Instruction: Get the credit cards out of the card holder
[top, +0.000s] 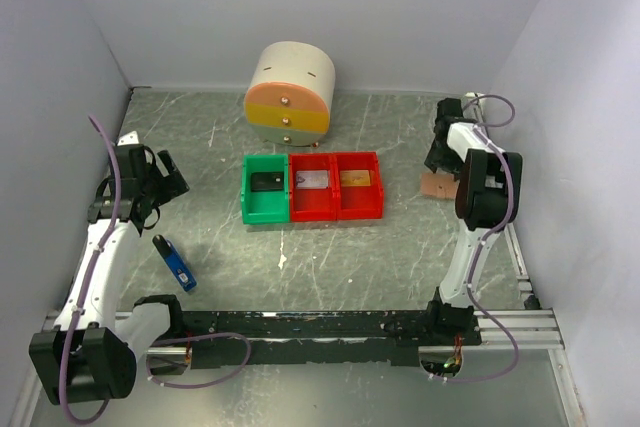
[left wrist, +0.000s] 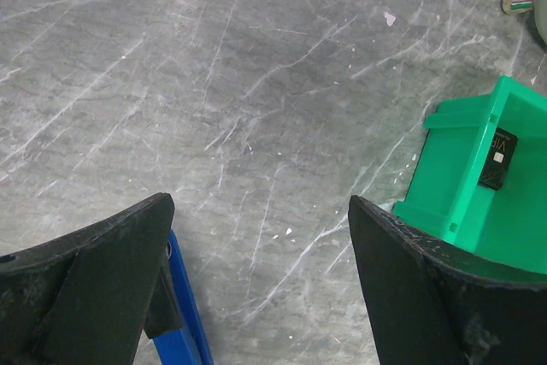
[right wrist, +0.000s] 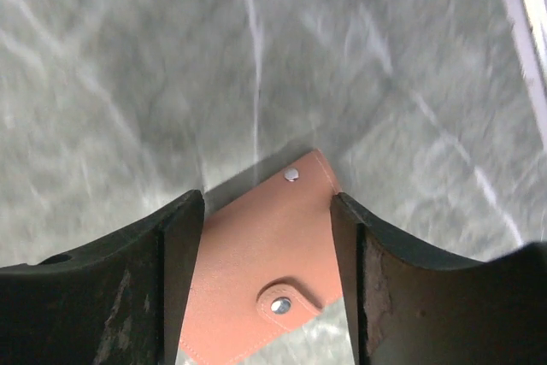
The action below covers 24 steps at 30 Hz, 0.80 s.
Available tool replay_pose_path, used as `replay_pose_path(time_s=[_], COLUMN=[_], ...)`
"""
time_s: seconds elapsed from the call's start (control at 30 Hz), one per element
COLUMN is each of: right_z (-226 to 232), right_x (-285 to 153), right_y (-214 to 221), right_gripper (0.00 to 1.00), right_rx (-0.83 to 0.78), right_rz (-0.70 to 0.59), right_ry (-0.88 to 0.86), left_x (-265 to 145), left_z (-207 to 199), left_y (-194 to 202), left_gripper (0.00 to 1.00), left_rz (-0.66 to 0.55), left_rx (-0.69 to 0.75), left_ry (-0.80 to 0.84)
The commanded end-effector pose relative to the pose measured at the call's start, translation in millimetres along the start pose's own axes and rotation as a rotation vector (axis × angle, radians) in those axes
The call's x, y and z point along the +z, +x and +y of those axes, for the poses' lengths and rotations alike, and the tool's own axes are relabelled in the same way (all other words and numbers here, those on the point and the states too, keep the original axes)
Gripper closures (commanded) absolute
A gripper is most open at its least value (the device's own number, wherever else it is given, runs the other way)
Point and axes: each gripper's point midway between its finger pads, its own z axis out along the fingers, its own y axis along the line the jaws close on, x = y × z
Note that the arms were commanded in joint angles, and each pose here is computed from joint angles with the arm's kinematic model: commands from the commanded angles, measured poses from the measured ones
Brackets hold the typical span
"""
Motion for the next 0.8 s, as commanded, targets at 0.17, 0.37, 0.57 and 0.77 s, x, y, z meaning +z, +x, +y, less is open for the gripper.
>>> replay_pose_path(time_s=[0.17,0.37,0.57,0.77], right_z=[6,17,-6,-5], right_x=[-66,-97,-116,-110], right_y=[56,101,71,37], right_gripper=[0.42,0.42,0.33,0.31], right_rx=[-0.142,-0.176,-0.080,0.026], right_rz=[-0.031,-0.029,-0.140,-0.121], right_ry=[-0.084,-0.167,-0.087,-0.144], left_x=[-4,-5,-4,-6], left_z=[-5,-8,-10,-9], left_y=[-11,-11,-8,-10], left_gripper=[0.05,0.05,0.05,0.05], left_rz=[-0.022,-0.023,-0.010,-0.020], left_rx=[0.000,0.001,0.005,0.003], left_ry=[0.029,0.045,0.058,0.053])
